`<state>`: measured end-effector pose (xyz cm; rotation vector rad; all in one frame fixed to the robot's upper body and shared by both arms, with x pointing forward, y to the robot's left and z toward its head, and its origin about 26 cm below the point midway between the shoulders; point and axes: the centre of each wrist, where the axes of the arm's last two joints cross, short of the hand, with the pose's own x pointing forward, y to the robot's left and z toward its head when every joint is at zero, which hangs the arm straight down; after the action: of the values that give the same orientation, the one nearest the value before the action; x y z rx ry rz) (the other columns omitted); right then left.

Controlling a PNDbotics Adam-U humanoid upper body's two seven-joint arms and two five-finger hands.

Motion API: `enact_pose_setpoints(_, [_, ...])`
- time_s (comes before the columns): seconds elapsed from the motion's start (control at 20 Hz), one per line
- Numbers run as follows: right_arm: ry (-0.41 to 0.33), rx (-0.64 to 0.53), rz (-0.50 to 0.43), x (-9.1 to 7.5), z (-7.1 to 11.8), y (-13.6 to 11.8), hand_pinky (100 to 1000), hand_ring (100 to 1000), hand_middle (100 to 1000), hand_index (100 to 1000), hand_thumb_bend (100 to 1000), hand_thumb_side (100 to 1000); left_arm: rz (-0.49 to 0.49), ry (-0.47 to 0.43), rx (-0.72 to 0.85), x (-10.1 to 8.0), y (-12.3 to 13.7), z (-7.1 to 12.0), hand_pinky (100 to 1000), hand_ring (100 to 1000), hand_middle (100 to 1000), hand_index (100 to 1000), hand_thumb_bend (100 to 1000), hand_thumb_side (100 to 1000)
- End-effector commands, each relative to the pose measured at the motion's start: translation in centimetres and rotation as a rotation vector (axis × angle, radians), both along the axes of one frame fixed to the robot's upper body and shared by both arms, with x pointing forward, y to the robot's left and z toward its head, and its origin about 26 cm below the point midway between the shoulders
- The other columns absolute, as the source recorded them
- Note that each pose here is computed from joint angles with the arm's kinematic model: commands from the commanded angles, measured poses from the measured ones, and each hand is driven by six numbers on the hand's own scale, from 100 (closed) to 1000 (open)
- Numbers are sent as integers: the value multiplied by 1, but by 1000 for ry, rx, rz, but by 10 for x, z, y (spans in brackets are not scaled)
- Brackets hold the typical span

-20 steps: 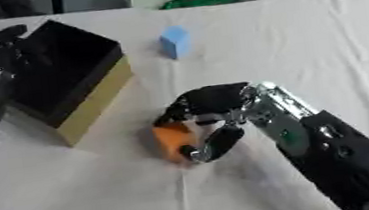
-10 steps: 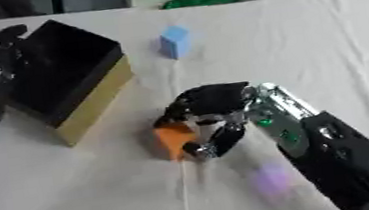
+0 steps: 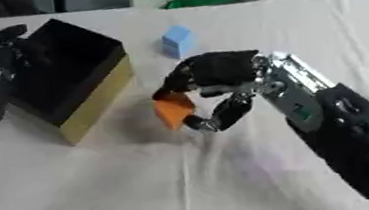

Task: Pick up objects on the table and place them in the box.

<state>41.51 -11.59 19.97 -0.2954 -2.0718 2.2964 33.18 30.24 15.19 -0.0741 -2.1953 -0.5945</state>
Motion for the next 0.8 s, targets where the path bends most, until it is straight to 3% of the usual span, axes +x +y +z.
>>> enact_pose_setpoints(0.05, [-71,44,-32,3,36,-7,846,703,447,927,100,191,-20,-36,14,0,-3,12,725,623,635,881,100,723])
enact_pose_setpoints(0.35, [-136,111,-95,14,73,2,842,712,442,928,100,186,-69,-75,-5,2,-18,24,724,623,636,879,100,712])
enact_pose_setpoints(0.8, [-177,131,-189,35,83,22,843,727,453,930,100,199,-172,-147,-63,-3,-49,51,723,624,638,877,100,704])
